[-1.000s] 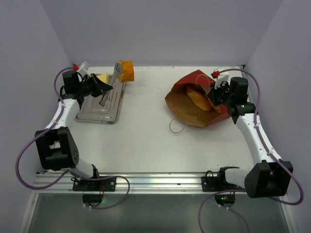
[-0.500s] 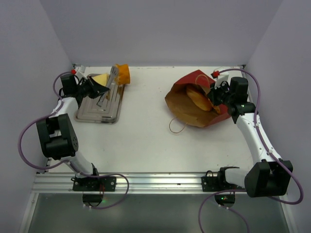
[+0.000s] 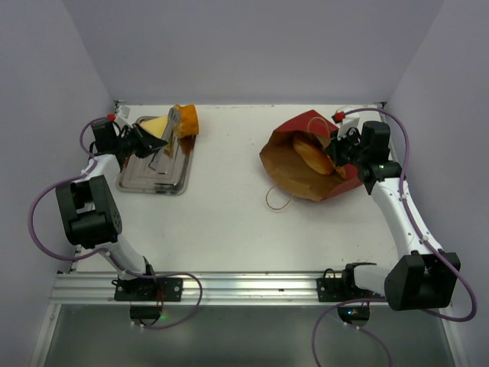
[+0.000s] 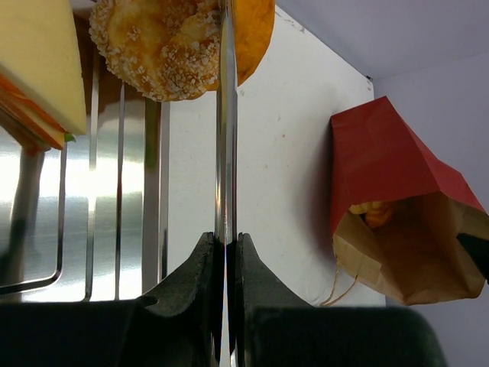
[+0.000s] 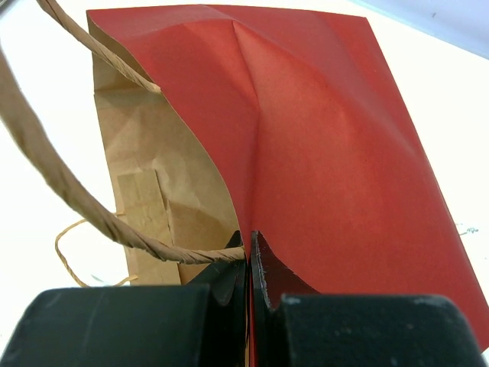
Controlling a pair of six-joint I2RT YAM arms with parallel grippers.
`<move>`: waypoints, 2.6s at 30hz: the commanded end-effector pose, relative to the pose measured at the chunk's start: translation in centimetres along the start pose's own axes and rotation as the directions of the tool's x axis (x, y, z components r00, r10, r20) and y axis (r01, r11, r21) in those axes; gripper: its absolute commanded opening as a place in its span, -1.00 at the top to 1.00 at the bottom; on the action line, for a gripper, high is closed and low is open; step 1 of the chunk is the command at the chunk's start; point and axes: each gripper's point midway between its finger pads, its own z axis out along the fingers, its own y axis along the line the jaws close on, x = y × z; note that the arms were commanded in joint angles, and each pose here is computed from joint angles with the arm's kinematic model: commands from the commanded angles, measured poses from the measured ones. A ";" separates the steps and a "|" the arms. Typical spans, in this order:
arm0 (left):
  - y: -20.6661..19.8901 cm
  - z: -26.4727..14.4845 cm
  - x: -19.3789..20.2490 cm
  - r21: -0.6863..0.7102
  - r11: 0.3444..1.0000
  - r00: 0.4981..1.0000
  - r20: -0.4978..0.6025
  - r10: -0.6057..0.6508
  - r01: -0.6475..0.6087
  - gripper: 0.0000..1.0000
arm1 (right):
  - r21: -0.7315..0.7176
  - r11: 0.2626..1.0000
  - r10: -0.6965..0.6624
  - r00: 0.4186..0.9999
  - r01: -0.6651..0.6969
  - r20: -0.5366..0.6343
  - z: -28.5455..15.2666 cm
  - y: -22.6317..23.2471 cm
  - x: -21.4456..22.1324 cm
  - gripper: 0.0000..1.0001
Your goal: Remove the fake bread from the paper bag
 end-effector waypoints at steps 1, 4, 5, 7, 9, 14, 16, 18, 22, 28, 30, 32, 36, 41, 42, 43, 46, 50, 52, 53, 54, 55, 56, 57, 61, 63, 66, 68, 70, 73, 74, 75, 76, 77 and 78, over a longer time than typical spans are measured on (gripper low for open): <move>-0.3 -0.2 -1.2 0.046 0.998 0.999 0.032 0.028 -0.029 1.00 | -0.016 1.000 0.015 1.000 -0.015 0.020 0.2 0.2 -0.3 1.00; 0.1 -0.3 -1.3 0.039 0.999 0.999 0.035 0.022 -0.023 1.00 | -0.016 1.000 0.013 1.000 -0.013 0.022 0.2 0.3 -0.4 1.00; 0.3 -0.3 -1.4 0.035 0.999 0.999 0.035 0.018 -0.019 1.00 | -0.018 1.000 0.014 1.000 -0.013 0.021 0.2 0.3 -0.3 1.00; 0.6 -0.3 -1.4 0.028 0.999 0.999 0.036 0.015 -0.016 1.00 | -0.018 1.000 0.014 1.000 -0.014 0.020 0.2 0.3 -0.3 1.00; 1.0 -0.4 -1.3 0.015 1.000 0.999 0.036 0.010 -0.011 1.00 | -0.018 1.000 0.016 1.000 -0.016 0.022 0.2 0.3 -0.3 1.00; 1.7 -0.7 -1.3 -0.004 1.000 0.999 0.038 -0.006 0.006 1.00 | -0.019 1.000 0.015 1.000 -0.015 0.025 0.2 0.3 -0.4 1.00; 1.9 -0.8 -1.5 -0.011 1.000 0.999 0.043 -0.009 0.009 1.00 | -0.021 1.000 0.017 1.000 -0.017 0.024 0.2 0.3 -0.4 1.00; 2.0 -0.8 -1.5 -0.014 1.000 0.999 0.043 -0.011 0.012 0.95 | -0.021 1.000 0.015 1.000 -0.014 0.023 0.2 0.4 -0.3 1.00; 2.3 -0.8 -1.8 -0.025 0.999 0.999 0.043 -0.022 0.023 0.90 | -0.022 1.000 0.017 1.000 -0.016 0.025 0.2 0.3 -0.4 1.00; 2.2 -0.7 -2.0 -0.030 0.999 0.999 0.034 -0.021 0.022 0.73 | -0.022 1.000 0.017 1.000 -0.016 0.025 0.2 0.3 -0.4 1.00; 2.2 -0.8 -2.0 -0.030 0.999 0.999 0.035 -0.020 0.021 0.66 | -0.022 1.000 0.016 1.000 -0.015 0.027 0.2 0.3 -0.4 1.00; 2.1 -0.8 -1.7 -0.024 0.999 0.999 0.028 -0.022 0.022 0.57 | -0.024 1.000 0.017 1.000 -0.016 0.026 0.3 0.4 -0.4 1.00; 1.5 -1.1 -1.8 -0.007 1.000 0.999 0.033 -0.011 0.012 0.44 | -0.025 1.000 0.017 0.999 -0.016 0.027 0.2 0.4 -0.4 1.00; 0.9 -1.5 -1.8 0.000 1.000 0.999 0.039 -0.006 0.006 0.31 | -0.026 1.000 0.017 0.999 -0.016 0.027 0.2 0.5 -0.4 1.00; 0.7 -1.6 -1.8 0.002 1.000 0.999 0.042 -0.004 0.004 0.29 | -0.027 0.999 0.018 0.999 -0.017 0.026 0.2 0.4 -0.4 1.00; 0.7 -1.6 -1.8 0.003 1.000 0.999 0.041 -0.005 0.005 0.28 | -0.026 1.000 0.017 0.999 -0.016 0.029 0.1 0.4 -0.5 1.00; 0.5 -1.9 -2.1 -0.005 1.000 0.999 0.054 -0.001 0.001 0.25 | -0.026 1.000 0.017 0.999 -0.016 0.029 0.1 0.5 -0.5 1.00; 0.1 -2.3 -2.4 -0.025 1.000 0.998 0.070 0.011 -0.009 0.23 | -0.025 1.000 0.015 0.999 -0.014 0.033 0.0 0.5 -0.6 1.00; 0.4 -2.6 -2.4 -0.057 0.998 0.997 0.072 0.006 -0.002 0.22 | -0.022 1.000 0.015 0.999 -0.014 0.034 0.0 0.4 -0.6 1.00; 0.6 -2.7 -2.6 -0.076 0.997 0.997 0.082 0.010 -0.004 0.22 | -0.022 1.000 0.016 0.999 -0.015 0.033 0.0 0.4 -0.5 1.00; 0.6 -2.9 -2.5 -0.085 0.996 0.996 0.083 0.013 -0.006 0.22 | -0.023 1.000 0.016 0.999 -0.015 0.031 0.0 0.4 -0.5 1.00; 0.5 -3.1 -2.7 -0.093 0.996 0.996 0.090 0.018 -0.010 0.21 | -0.024 1.000 0.016 0.999 -0.015 0.032 0.0 0.5 -0.5 1.00; 0.7 -3.2 -2.9 -0.108 0.994 0.995 0.099 0.022 -0.011 0.21 | -0.022 1.000 0.016 0.999 -0.015 0.033 -0.1 0.4 -0.5 1.00; 0.6 -3.3 -3.0 -0.112 0.994 0.994 0.102 0.028 -0.016 0.21 | -0.022 1.000 0.016 0.999 -0.015 0.033 -0.1 0.4 -0.5 1.00; 1.0 -3.6 -2.9 -0.142 0.990 0.994 0.102 0.029 -0.015 0.20 | -0.022 1.000 0.016 0.999 -0.015 0.035 -0.1 0.5 -0.6 1.00; 1.1 -3.6 -2.9 -0.148 0.989 0.995 0.099 0.027 -0.012 0.19 | -0.022 1.000 0.016 0.999 -0.015 0.035 -0.1 0.5 -0.6 1.00; 1.2 -3.7 -2.9 -0.152 0.988 0.994 0.104 0.030 -0.014 0.18 | -0.023 1.000 0.016 0.999 -0.015 0.036 -0.1 0.5 -0.6 1.00; 1.0 -3.9 -3.0 -0.151 0.988 0.993 0.109 0.033 -0.016 0.17 | -0.020 1.000 0.015 0.999 -0.015 0.037 -0.2 0.4 -0.6 1.00; 0.7 -4.0 -3.1 -0.141 0.990 0.992 0.118 0.037 -0.020 0.16 | -0.019 1.000 0.016 0.999 -0.015 0.037 -0.2 0.4 -0.6 1.00; 0.2 -4.2 -3.3 -0.133 0.991 0.991 0.130 0.045 -0.027 0.15 | -0.018 1.000 0.015 0.999 -0.014 0.039 -0.3 0.4 -0.7 1.00; 0.0 -4.4 -3.4 -0.131 0.991 0.990 0.135 0.050 -0.032 0.14 | -0.018 1.000 0.016 0.999 -0.015 0.038 -0.2 0.4 -0.6 1.00; -0.2 -4.5 -3.6 -0.128 0.991 0.989 0.139 0.054 -0.036 0.14 | -0.018 1.000 0.016 0.999 -0.015 0.038 -0.2 0.4 -0.6 1.00; -0.3 -4.5 -3.6 -0.127 0.991 0.989 0.140 0.055 -0.037 0.13 | -0.018 1.000 0.016 0.999 -0.015 0.038 -0.3 0.4 -0.6 1.00; -0.4 -4.7 -3.7 -0.126 0.991 0.988 0.145 0.060 -0.041 0.13 | -0.018 1.000 0.016 0.999 -0.015 0.038 -0.2 0.4 -0.6 1.00; -0.6 -4.7 -3.7 -0.124 0.991 0.987 0.146 0.061 -0.043 0.12 | -0.020 1.000 0.015 0.999 -0.014 0.038 -0.3 0.5 -0.7 1.00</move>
